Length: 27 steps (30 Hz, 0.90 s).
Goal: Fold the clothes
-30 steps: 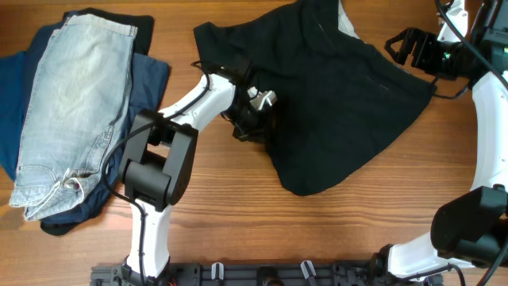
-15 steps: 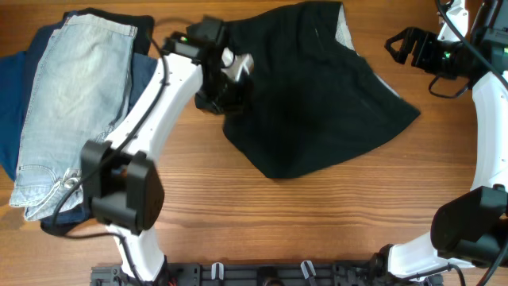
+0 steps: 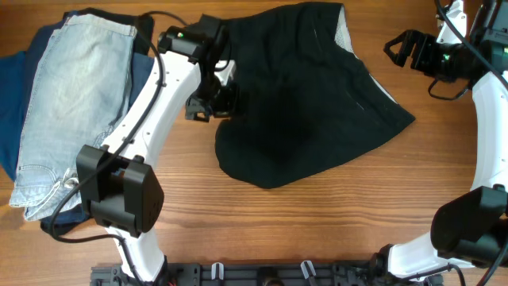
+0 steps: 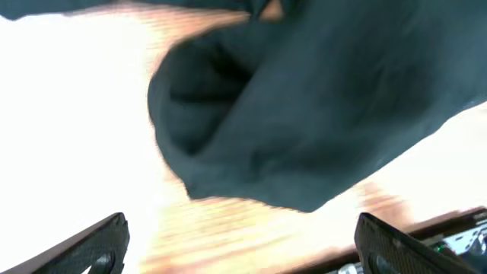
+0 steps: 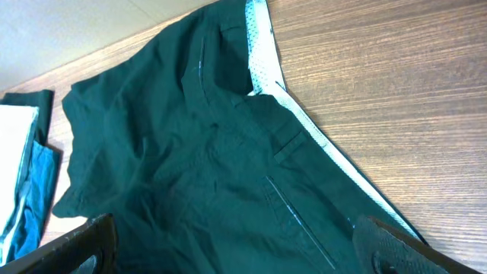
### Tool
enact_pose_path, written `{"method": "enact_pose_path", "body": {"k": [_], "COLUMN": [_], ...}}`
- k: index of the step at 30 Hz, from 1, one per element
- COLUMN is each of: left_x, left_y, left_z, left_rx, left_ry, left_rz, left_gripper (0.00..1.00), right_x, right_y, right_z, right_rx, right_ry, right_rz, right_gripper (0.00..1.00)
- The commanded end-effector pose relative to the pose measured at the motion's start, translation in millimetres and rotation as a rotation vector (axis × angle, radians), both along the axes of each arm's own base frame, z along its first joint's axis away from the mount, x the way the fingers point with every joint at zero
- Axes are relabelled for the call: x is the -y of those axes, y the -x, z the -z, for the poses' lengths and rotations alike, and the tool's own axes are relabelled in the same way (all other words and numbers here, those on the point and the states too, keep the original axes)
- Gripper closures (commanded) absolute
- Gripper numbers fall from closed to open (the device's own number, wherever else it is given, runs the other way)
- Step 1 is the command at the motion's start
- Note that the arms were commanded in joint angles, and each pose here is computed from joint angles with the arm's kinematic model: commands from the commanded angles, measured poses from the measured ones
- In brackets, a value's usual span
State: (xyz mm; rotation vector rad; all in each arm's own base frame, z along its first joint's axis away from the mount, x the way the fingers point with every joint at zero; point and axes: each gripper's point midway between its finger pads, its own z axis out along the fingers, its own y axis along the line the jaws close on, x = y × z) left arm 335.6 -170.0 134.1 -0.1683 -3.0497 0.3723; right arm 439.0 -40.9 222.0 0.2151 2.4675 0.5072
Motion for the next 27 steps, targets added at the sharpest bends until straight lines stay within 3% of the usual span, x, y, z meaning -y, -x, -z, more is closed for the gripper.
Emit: {"method": "enact_pose_path", "body": {"k": [1,5,9,12,17,24,25,27], "left_x": [-13.2,-18.9,-19.2,-20.9,9.4,23.6,23.5,23.5], "left_y": [25.3,49.0,61.2,62.9,57.6,51.9,51.9,52.3], "left_z": [39.8,87.1,108.1,111.1,119.1,123.8,123.8,123.9], "left_rx": [-0.132,-0.194,-0.144,-0.068,0.010,0.064,0.063,0.062], "left_ry": [-0.076,-0.089,-0.030,0.034,0.260,0.298,0.298,0.297], "left_rz": [-0.084,-0.170,-0.214,-0.235,-0.211,-0.211,-0.211,-0.211], "left_gripper": [0.06,0.09,0.10,0.10,0.15,0.23,0.27,0.64], "right_x": [-2.9,-2.9,-2.8,-2.8,-2.8,-3.7,-3.7,-4.0], "right_y": [-1.0,-1.0,-1.2,-1.7,-1.4,1.6,1.8,2.8], "right_z": [5.9,5.9,5.8,5.5,5.6,7.5,7.7,8.3], "right_rx": [-0.006,-0.001,0.004,0.006,0.003,-0.012,-0.013,-0.018], "right_ry": [-0.012,-0.002,0.004,0.004,0.002,-0.003,-0.003,-0.005], "right_rz": [-0.027,-0.039,-0.046,-0.046,-0.044,-0.044,-0.044,-0.044], "right_gripper": [0.00,0.00,0.00,0.00,0.00,0.00,0.00,0.00]}}
